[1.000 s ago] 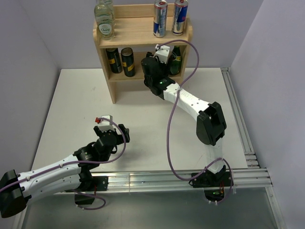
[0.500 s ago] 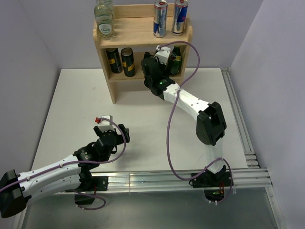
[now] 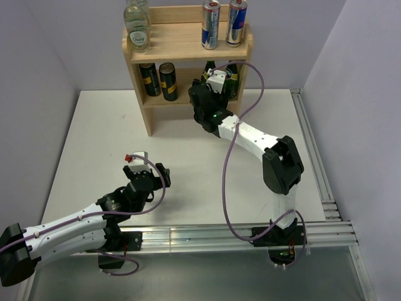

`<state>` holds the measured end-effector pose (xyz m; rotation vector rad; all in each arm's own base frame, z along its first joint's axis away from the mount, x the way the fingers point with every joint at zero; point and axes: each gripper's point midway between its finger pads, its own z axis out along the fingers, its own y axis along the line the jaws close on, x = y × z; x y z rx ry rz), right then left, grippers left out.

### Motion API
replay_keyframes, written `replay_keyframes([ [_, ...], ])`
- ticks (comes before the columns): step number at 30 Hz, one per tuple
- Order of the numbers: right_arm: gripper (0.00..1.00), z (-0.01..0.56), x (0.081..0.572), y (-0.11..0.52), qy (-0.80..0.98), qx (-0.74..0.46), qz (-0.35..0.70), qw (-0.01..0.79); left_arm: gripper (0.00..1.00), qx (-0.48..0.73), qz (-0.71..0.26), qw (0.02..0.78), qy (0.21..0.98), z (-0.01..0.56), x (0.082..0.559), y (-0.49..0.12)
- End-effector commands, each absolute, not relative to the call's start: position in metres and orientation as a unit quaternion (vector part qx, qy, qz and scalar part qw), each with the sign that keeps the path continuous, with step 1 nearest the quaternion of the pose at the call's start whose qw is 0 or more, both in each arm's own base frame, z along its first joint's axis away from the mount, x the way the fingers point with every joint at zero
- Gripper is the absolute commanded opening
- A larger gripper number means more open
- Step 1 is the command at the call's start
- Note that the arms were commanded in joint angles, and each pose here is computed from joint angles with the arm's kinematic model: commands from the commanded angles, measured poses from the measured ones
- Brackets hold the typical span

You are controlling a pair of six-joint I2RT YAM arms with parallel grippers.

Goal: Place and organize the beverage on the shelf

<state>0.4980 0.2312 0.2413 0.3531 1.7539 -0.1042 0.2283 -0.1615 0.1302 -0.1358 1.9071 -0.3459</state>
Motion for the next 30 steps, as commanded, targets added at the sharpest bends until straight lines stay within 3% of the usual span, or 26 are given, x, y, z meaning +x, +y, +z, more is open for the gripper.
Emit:
replay_keyframes([
  [1, 1.0, 0.266, 0.483, 0.221, 0.755, 0.165, -0.023, 0.634, 0.99, -0.059, -0.164, 0.572, 0.801, 0.138, 0.229, -0.166],
  [15, 1.0, 0.234, 0.429, 0.254, 0.797, 0.07, 0.06, 0.596, 0.99, -0.06, -0.161, 0.572, 0.802, 0.138, 0.229, -0.165],
  [20, 1.0, 0.212, 0.369, 0.267, 0.813, 0.019, 0.095, 0.574, 0.99, -0.062, -0.157, 0.573, 0.802, 0.137, 0.23, -0.164],
  [26, 1.0, 0.226, 0.273, 0.263, 0.823, 0.001, 0.175, 0.54, 0.99, -0.059, -0.153, 0.564, 0.809, 0.142, 0.229, -0.166],
  [30, 1.0, 0.245, 0.227, 0.235, 0.807, 0.003, 0.192, 0.558, 0.99, -0.056, -0.191, 0.563, 0.802, 0.186, 0.225, -0.179],
])
